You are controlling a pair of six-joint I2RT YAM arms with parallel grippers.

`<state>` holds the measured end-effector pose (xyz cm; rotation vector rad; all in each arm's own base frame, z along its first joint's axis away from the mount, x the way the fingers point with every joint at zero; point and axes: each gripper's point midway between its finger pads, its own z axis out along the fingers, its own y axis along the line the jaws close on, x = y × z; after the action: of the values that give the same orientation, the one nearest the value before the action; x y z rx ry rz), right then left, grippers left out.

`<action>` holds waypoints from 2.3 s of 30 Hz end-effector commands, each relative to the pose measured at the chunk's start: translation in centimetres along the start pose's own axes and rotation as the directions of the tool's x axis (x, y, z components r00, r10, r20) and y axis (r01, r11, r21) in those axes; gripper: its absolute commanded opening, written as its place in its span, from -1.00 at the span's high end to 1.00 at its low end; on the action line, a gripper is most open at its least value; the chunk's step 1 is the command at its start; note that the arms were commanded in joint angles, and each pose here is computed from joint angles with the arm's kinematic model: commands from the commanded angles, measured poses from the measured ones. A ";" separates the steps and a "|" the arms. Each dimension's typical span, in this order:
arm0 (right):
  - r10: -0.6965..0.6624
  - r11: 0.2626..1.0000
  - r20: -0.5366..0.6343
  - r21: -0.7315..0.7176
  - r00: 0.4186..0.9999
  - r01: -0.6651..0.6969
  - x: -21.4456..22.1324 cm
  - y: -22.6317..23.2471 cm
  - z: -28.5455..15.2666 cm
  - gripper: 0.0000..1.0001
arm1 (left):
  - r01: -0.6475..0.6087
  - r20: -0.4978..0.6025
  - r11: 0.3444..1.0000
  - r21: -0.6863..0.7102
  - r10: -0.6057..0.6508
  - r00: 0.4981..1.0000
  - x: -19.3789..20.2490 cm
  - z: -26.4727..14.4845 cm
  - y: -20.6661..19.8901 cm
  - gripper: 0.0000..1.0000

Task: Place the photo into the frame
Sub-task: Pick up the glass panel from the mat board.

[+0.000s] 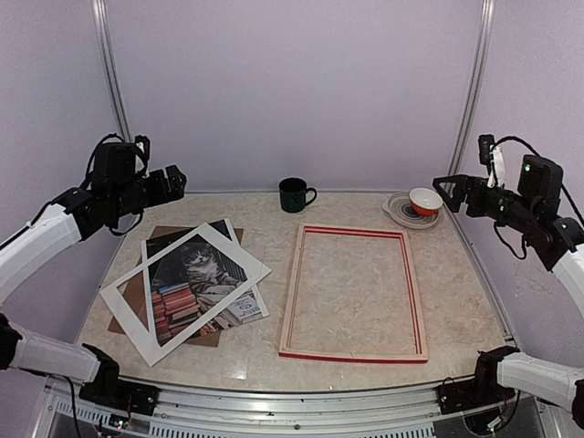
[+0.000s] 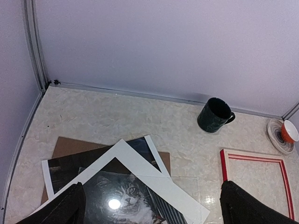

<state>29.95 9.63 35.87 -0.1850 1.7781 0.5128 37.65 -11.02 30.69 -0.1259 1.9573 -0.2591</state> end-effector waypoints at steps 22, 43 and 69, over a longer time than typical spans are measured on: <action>0.381 0.850 -0.398 -0.206 0.835 -0.485 11.5 4.5 14.3 -0.98 | 0.077 -0.231 0.974 -0.211 -0.126 0.965 4.7 10.4 5.3 -0.98; 0.100 0.842 -0.693 -0.323 0.714 -0.431 22.4 22.7 26.0 -0.98 | -0.084 -0.393 0.948 -0.307 -0.046 0.919 12.6 12.9 5.1 -0.98; 0.143 0.853 -0.843 -0.161 0.519 -0.496 32.2 28.1 27.0 -0.98 | 0.107 -0.429 0.951 -0.291 -0.229 0.874 22.1 8.0 5.7 -0.98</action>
<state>34.94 50.78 7.86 -0.4820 2.5967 1.1920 36.61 -10.89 6.47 -0.4234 2.4875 -0.1220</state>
